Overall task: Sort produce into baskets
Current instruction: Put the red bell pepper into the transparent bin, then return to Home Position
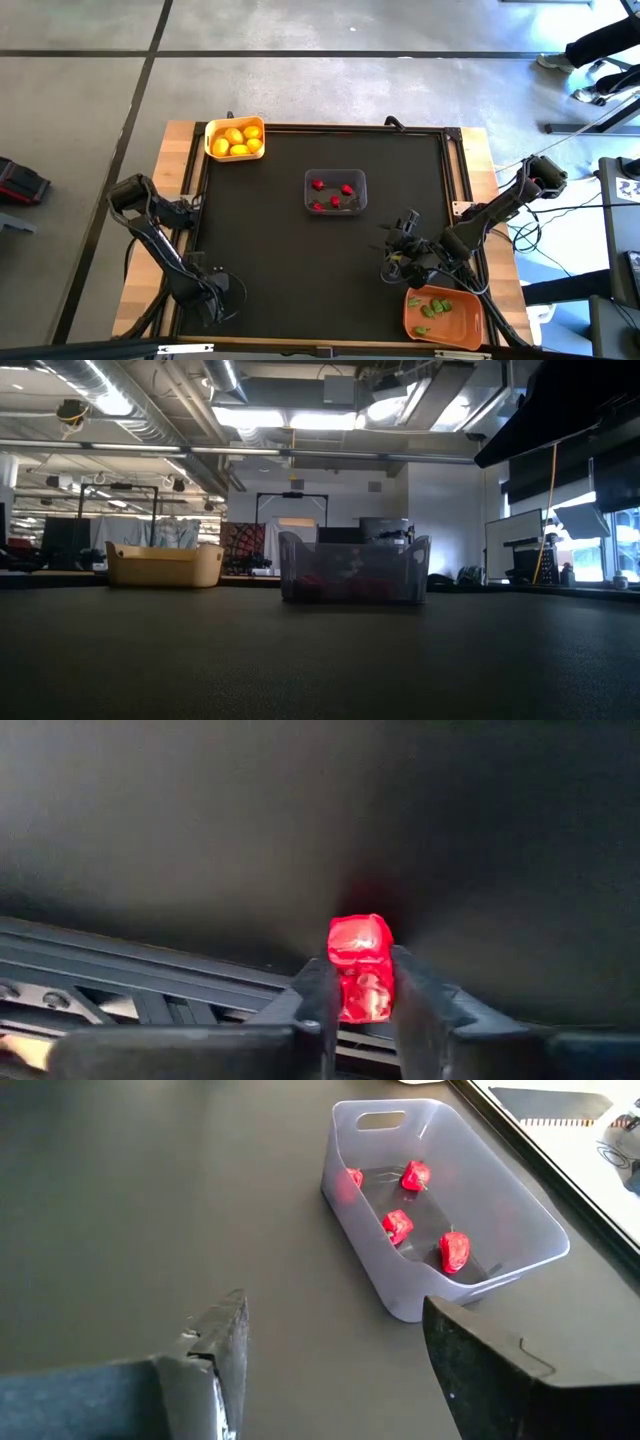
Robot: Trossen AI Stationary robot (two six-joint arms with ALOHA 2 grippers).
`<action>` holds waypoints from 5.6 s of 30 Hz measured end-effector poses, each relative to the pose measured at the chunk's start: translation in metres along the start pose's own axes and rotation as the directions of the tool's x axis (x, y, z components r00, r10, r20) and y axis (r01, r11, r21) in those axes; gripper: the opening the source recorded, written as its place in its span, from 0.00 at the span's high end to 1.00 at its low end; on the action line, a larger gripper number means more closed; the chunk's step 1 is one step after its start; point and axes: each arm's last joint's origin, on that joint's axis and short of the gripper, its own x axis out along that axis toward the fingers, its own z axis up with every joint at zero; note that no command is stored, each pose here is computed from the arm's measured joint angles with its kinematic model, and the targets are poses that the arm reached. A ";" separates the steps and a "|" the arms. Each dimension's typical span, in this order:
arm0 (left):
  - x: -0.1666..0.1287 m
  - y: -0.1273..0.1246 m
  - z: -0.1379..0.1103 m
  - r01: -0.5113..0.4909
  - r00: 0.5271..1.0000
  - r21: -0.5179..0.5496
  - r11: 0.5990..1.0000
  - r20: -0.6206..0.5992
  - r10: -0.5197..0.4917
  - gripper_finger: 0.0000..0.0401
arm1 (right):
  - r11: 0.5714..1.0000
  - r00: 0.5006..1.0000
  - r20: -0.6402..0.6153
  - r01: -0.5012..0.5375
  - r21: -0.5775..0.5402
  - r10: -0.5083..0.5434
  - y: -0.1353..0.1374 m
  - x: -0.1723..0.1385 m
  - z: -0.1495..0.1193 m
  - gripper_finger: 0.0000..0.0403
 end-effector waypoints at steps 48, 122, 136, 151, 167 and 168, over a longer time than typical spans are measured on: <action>-0.181 0.220 0.234 -0.182 0.391 0.079 0.980 0.920 -0.002 0.82 | 0.978 0.984 -0.057 0.158 -0.136 -0.167 -0.036 0.035 0.016 0.41; -0.129 0.232 0.068 -0.024 -0.144 0.164 0.986 0.976 -0.166 0.97 | 0.926 0.828 0.480 -0.370 0.079 0.290 -0.172 -0.039 -0.043 0.95; -0.100 0.230 0.027 0.016 -0.344 0.221 0.975 0.917 -0.202 0.97 | 0.911 0.752 0.593 -0.406 0.075 0.287 -0.168 -0.024 -0.085 0.95; -0.033 0.229 0.012 0.164 -0.393 0.130 0.978 0.918 -0.056 0.97 | 0.910 0.773 0.564 -0.405 0.084 0.292 -0.163 -0.010 -0.097 0.95; -0.006 0.229 0.007 0.209 -0.305 0.065 0.976 0.952 0.001 0.97 | 0.897 0.782 0.550 -0.425 0.124 0.294 -0.162 -0.007 -0.100 0.95; -0.006 0.229 0.006 0.207 -0.315 0.069 0.976 0.949 0.000 0.97 | 0.894 0.782 0.549 -0.428 0.131 0.295 -0.162 -0.007 -0.100 0.95</action>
